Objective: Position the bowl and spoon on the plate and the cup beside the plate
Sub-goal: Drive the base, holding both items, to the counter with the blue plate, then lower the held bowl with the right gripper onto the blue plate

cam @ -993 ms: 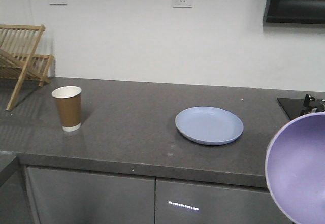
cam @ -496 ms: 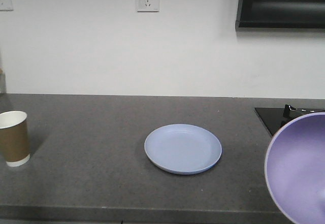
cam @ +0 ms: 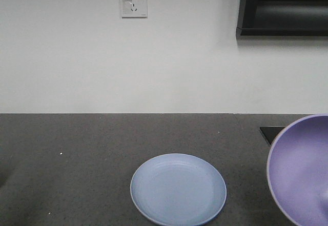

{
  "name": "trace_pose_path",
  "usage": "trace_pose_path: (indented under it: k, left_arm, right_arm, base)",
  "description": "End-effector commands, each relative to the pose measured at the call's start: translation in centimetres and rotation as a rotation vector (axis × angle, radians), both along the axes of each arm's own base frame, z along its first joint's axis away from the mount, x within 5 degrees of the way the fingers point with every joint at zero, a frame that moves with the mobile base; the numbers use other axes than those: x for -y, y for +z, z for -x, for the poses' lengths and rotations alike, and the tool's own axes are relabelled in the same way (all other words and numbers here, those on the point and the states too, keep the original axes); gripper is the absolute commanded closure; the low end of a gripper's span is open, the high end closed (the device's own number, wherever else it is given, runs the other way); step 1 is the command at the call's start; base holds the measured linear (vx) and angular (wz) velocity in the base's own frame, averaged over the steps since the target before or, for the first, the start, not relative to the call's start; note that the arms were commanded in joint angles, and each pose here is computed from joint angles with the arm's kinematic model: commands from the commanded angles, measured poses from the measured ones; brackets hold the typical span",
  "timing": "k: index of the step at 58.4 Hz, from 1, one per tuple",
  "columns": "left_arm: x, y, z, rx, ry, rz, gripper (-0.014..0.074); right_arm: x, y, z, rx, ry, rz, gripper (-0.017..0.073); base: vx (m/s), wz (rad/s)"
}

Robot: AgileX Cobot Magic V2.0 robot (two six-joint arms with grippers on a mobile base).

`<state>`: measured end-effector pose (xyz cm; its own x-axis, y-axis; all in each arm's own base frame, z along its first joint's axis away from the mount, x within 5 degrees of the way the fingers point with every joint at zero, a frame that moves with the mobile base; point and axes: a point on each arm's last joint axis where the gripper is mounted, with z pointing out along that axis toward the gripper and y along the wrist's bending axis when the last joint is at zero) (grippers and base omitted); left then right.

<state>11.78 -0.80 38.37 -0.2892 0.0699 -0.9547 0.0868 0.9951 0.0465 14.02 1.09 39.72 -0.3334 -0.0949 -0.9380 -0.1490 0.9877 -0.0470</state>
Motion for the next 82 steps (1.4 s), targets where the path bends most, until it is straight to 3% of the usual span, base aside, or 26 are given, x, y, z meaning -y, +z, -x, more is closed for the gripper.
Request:
trace_pose_path:
  k: [1, 40, 82]
  left_arm:
    - [0.07, 1.71, 0.09, 0.114, -0.005, 0.013, 0.0599]
    - [0.07, 1.71, 0.09, 0.114, -0.005, 0.013, 0.0599]
    - [0.07, 1.71, 0.09, 0.114, -0.005, 0.013, 0.0599]
  right_arm:
    - [0.18, 1.76, 0.07, 0.120, -0.021, -0.013, 0.0568]
    - [0.18, 1.76, 0.07, 0.120, -0.021, -0.013, 0.0568]
    - [0.18, 1.76, 0.07, 0.120, -0.021, -0.013, 0.0568]
  base:
    - [0.29, -0.05]
    - [0.22, -0.03]
    - [0.04, 0.00]
